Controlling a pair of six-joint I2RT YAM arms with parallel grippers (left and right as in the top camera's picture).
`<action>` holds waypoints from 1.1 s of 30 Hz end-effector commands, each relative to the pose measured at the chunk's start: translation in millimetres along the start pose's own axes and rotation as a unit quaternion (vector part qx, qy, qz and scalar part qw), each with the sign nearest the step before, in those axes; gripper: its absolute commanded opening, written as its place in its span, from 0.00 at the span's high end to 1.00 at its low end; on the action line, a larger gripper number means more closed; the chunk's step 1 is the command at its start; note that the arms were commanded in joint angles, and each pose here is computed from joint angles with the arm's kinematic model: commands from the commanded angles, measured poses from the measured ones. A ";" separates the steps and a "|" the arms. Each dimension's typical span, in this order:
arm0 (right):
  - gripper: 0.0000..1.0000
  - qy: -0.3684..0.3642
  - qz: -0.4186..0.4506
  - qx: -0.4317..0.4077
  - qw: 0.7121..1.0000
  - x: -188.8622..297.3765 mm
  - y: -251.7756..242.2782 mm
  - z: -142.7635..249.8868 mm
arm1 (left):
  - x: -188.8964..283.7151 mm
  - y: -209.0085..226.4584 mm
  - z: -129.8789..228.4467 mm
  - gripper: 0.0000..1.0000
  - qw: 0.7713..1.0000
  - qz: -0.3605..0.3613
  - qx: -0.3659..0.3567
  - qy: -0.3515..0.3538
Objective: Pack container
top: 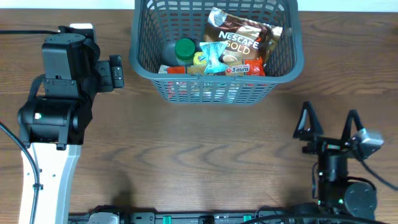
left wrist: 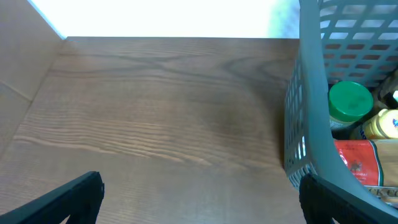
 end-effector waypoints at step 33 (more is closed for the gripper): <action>0.01 0.049 -0.017 0.016 0.998 3.2 -35.5 103.9 | 1.7 2.6 -2.5 0.02 1.000 -0.006 0.000 -0.004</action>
Point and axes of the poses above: each gripper's point midway between its finger pads, its own x axis back along the fingers, its own y axis along the line the jaws close on, z = x × y, the point moved 7 cm from there along x, back along the fingers, and after that the axes turned 5 degrees about -x, right-handed, at the moved point
